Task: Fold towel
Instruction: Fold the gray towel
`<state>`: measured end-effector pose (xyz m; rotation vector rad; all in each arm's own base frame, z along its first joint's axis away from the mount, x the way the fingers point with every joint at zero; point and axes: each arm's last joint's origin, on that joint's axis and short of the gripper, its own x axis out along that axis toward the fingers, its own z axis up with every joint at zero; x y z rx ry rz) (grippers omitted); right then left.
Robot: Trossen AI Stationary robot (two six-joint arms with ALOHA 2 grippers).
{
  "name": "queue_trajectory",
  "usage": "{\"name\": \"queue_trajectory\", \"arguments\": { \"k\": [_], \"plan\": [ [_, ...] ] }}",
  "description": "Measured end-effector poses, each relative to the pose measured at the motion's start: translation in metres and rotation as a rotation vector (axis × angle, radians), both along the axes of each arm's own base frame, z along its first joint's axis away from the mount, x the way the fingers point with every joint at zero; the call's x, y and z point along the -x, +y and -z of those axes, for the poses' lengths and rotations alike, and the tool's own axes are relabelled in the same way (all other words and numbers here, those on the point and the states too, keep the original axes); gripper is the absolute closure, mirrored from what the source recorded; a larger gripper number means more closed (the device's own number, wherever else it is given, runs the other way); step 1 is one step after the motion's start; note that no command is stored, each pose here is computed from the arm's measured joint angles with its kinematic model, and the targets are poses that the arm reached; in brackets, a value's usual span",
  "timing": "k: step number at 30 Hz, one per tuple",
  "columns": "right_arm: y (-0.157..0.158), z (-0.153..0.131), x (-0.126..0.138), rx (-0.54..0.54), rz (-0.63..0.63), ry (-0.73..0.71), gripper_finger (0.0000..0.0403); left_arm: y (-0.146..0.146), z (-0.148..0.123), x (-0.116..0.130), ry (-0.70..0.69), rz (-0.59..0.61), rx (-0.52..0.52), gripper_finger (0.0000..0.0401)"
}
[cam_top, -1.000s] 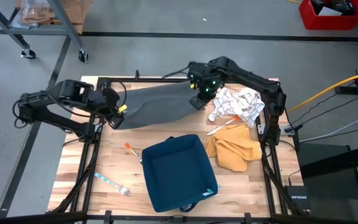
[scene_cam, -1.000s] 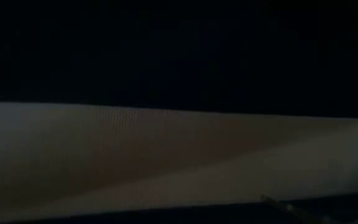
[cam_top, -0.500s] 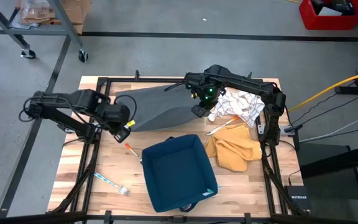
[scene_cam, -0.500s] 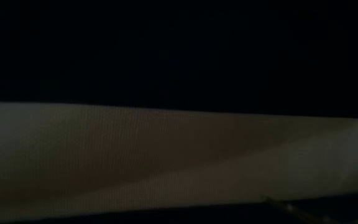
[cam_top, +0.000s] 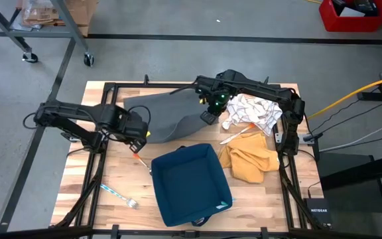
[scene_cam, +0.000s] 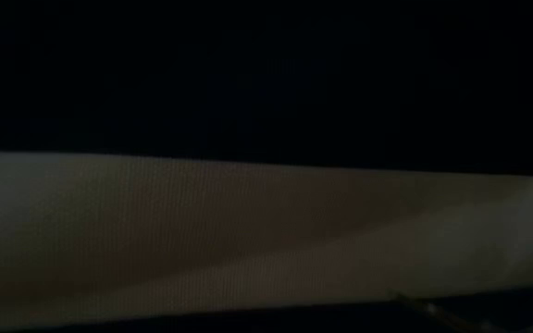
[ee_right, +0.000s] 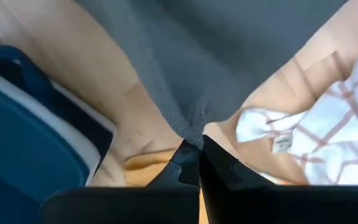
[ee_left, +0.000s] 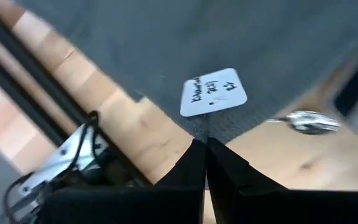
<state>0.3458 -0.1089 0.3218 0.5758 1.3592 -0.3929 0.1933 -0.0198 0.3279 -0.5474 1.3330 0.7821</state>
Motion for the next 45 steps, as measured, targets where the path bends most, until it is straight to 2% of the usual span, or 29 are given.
{"name": "queue_trajectory", "arguments": {
  "k": [5,11,16,24,35,41,45],
  "plan": [
    [-0.008,0.006,-0.003,0.096,-0.011,-0.016,0.0402,0.006,0.024,0.004,0.083,-0.035,-0.107,0.0401],
    [-0.035,0.025,-0.002,0.111,0.057,-0.049,0.0402,0.016,0.04,0.007,0.139,-0.074,-0.2,0.0401],
    [-0.058,0.036,0.004,0.121,0.122,-0.067,0.0402,0.028,0.049,0.008,0.152,-0.113,-0.317,0.0401],
    [-0.088,0.043,0.009,0.167,0.2,-0.156,0.0402,0.051,0.065,0.011,0.172,-0.212,-0.439,0.0401],
    [-0.112,0.049,0.017,0.179,0.263,-0.169,0.0402,0.087,0.092,0.005,0.105,-0.257,-0.472,0.0401],
    [-0.119,0.065,0.009,0.175,0.266,-0.155,0.04,0.106,0.101,0.01,0.097,-0.339,-0.48,0.0401],
    [-0.122,0.079,0.004,0.173,0.266,-0.133,0.0381,0.113,0.109,0.014,0.092,-0.384,-0.481,0.0401]
  ]
}}
